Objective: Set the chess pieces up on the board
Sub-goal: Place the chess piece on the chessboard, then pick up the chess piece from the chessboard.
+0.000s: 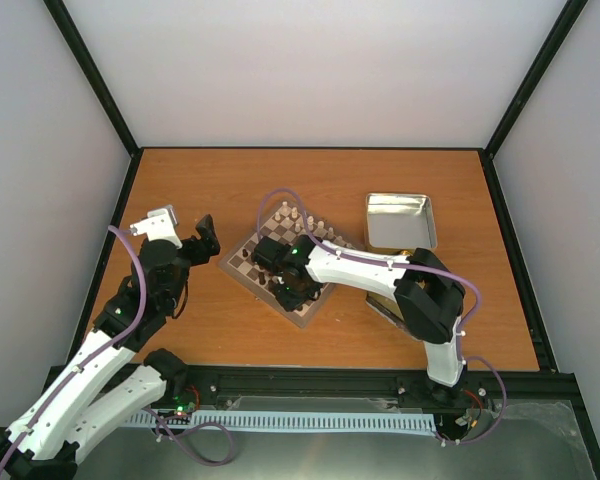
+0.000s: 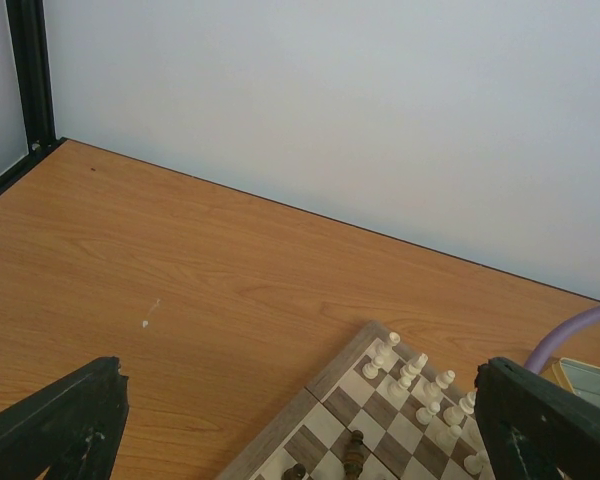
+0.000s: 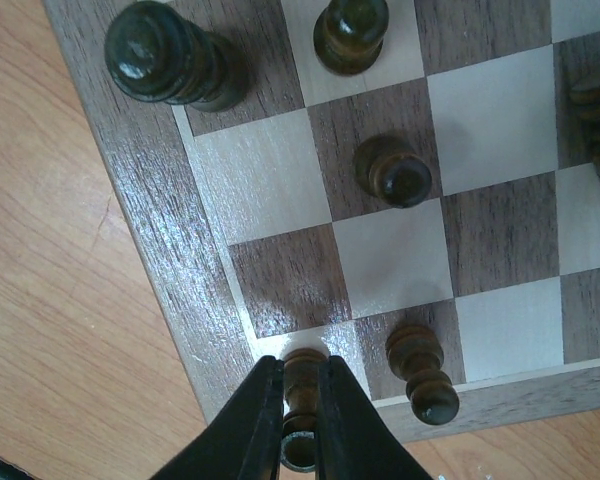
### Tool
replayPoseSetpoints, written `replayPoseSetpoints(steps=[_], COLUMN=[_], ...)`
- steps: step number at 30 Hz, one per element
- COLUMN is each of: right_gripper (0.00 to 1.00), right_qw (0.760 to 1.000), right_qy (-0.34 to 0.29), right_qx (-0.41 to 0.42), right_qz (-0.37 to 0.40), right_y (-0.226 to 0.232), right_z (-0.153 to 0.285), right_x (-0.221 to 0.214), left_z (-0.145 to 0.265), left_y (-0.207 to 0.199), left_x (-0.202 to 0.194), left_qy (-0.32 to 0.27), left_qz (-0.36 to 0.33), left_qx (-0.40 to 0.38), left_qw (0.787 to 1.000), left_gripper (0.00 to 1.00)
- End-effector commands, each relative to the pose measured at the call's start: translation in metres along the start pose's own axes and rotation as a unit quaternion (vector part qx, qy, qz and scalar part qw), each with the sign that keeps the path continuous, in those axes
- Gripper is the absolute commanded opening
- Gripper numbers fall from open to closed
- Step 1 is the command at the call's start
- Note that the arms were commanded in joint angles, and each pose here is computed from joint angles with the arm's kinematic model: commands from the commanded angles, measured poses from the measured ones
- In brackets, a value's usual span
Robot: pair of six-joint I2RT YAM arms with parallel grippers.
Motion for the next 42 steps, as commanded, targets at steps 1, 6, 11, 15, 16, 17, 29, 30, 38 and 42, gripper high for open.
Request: replayPoseSetpoints(steps=[1, 6, 11, 15, 16, 17, 29, 30, 38, 42], right_gripper=[0.12, 0.12, 0.23, 0.31, 0.31, 0.31, 0.3, 0.31, 0.35, 0.36], right_qw=[1.0, 1.0, 1.0, 0.998, 0.997, 0.996, 0.988, 0.989, 0.994, 0.993], right_qy=[0.019, 0.02, 0.002, -0.053, -0.068, -0.081, -0.12, -0.116, -0.111, -0.117], right_qx=[-0.011, 0.002, -0.001, 0.005, 0.007, 0.009, -0.039, -0.038, -0.003, 0.008], right_qz=[0.007, 0.006, -0.002, -0.022, -0.028, -0.035, -0.089, -0.085, -0.014, 0.019], right_y=[-0.003, 0.001, 0.001, 0.0, -0.001, -0.003, -0.069, -0.074, -0.079, -0.075], right_z=[-0.005, -0.005, 0.005, 0.029, 0.033, 0.038, 0.024, 0.019, -0.008, -0.013], right_x=[-0.008, -0.007, 0.001, 0.023, 0.029, 0.034, 0.035, 0.035, 0.038, 0.044], left_z=[0.001, 0.001, 0.001, 0.001, 0.001, 0.001, 0.001, 0.001, 0.0, -0.001], left_y=[-0.001, -0.001, 0.0, -0.001, -0.001, -0.001, -0.002, -0.002, -0.003, -0.003], left_x=[0.004, 0.004, 0.004, 0.005, 0.005, 0.005, 0.005, 0.005, 0.004, 0.005], left_qy=[-0.007, -0.006, -0.007, -0.008, -0.008, -0.008, -0.007, -0.005, -0.004, -0.003], left_qz=[-0.004, -0.005, -0.005, -0.005, -0.005, -0.006, -0.007, -0.008, -0.011, -0.013], left_qx=[-0.002, -0.002, -0.002, -0.001, -0.001, -0.001, -0.004, -0.005, -0.005, -0.003], left_qw=[1.0, 1.0, 1.0, 1.0, 1.0, 1.0, 1.0, 1.0, 1.0, 1.0], left_gripper=[0.96, 0.96, 0.96, 0.96, 0.96, 0.96, 0.96, 0.96, 0.96, 0.96])
Point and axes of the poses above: each gripper's point midway between its finger pads, its own z axis back along the fingers, its own y axis along the line the jaws close on, x = y × z, the point moved 3 cm from there along z, back along the fingers, and after that the axes turned 5 degrees about z, right-handed, at the moved point
